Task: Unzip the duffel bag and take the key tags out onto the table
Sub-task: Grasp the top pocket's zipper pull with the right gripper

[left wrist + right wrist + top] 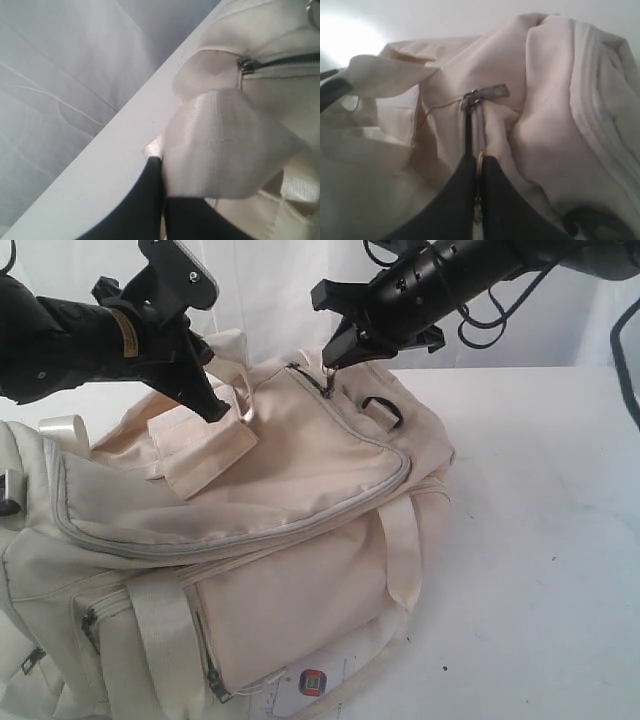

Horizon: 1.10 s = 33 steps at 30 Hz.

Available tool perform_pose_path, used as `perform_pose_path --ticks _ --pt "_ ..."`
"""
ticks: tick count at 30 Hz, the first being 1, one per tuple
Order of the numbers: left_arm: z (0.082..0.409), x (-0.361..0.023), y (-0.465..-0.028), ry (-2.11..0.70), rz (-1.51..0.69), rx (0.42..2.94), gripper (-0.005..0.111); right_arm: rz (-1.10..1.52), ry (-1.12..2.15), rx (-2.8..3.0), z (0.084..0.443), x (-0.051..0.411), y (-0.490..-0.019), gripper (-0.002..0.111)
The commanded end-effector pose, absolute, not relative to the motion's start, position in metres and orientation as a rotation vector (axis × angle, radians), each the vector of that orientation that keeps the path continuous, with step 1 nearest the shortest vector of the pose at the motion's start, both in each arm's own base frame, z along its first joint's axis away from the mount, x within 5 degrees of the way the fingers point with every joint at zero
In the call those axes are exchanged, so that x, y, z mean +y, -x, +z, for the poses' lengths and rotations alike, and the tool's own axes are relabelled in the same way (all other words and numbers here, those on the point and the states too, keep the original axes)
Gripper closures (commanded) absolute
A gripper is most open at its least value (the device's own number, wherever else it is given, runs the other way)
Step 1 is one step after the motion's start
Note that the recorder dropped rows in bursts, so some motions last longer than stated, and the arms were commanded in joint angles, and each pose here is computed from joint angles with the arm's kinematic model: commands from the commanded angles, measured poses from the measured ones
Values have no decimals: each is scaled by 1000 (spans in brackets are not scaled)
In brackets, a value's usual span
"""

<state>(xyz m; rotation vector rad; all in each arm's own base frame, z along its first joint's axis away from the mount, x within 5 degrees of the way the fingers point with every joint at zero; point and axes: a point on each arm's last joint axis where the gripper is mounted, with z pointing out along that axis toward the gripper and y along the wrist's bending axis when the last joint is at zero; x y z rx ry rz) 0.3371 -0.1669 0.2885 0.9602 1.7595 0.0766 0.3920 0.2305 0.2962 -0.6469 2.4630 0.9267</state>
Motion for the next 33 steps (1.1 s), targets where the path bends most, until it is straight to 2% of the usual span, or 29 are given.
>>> perform_pose_path --ticks 1,9,33 --pt "289 -166 -338 -955 86 1778 106 838 777 2498 309 219 -378 108" --pt "287 -166 -338 -958 87 1783 106 769 851 2553 317 208 -360 108" --pt "285 -165 -338 -963 99 1799 106 574 813 2572 310 161 -285 108"
